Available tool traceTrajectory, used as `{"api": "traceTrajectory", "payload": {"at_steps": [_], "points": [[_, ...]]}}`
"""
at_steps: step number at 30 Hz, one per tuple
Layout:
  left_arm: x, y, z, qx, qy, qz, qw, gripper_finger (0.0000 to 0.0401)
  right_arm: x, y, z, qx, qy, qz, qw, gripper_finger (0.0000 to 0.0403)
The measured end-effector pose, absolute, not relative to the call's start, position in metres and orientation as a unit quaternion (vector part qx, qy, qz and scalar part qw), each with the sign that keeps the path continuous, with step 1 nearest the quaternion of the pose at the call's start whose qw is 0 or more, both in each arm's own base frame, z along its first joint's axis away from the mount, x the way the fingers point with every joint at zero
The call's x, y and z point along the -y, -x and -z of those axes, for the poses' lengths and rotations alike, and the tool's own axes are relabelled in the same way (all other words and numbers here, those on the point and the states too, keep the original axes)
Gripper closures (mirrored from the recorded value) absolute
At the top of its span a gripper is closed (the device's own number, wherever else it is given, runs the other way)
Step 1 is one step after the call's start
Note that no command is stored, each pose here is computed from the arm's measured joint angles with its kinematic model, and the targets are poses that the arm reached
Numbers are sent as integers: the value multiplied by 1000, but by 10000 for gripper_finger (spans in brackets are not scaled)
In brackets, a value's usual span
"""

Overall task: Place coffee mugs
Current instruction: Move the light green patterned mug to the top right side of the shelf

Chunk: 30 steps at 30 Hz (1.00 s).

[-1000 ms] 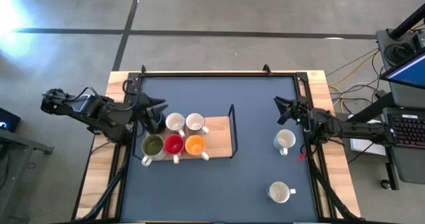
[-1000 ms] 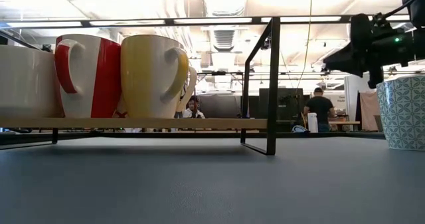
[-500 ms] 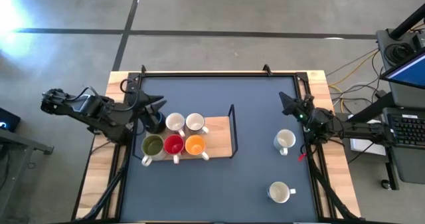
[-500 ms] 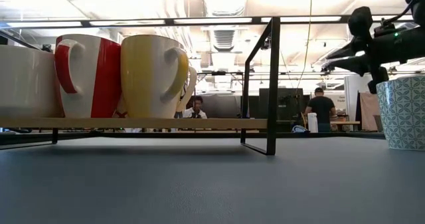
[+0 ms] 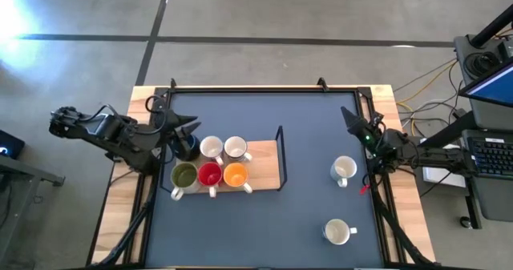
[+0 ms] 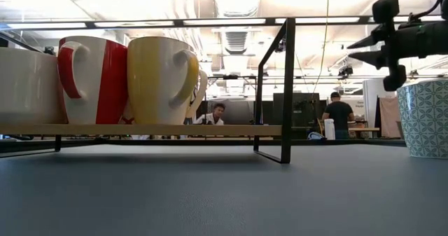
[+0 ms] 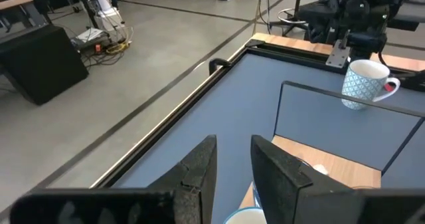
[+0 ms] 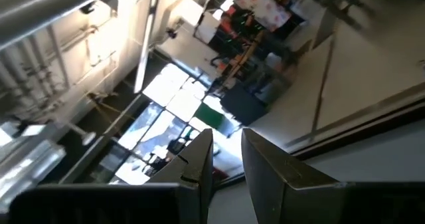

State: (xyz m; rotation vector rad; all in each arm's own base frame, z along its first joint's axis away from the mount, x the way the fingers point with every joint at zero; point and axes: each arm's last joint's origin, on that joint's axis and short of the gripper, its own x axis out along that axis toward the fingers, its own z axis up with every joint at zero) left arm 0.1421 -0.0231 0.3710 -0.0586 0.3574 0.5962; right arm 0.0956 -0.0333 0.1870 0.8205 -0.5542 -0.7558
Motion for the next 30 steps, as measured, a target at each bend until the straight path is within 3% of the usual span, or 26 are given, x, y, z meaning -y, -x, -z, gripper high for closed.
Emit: {"api": "traceTrajectory", "payload": {"at_steps": [14, 19, 22, 26, 30], "points": [[19, -129, -377, -159, 29, -287, 944, 325, 26, -99, -205, 288, -429, 170, 839, 335], [17, -124, -379, -152, 34, -287, 945, 325, 25, -110, -218, 212, -441, 165, 856, 335], [16, -121, -379, -151, 35, -287, 945, 325, 26, -120, -222, 93, -429, 215, 872, 335], [15, -117, -378, -159, 29, -287, 944, 325, 25, -113, -231, -60, -435, 288, 851, 335], [14, -115, -376, -172, 21, -288, 942, 325, 23, -100, -254, -125, -426, 311, 840, 335]]}}
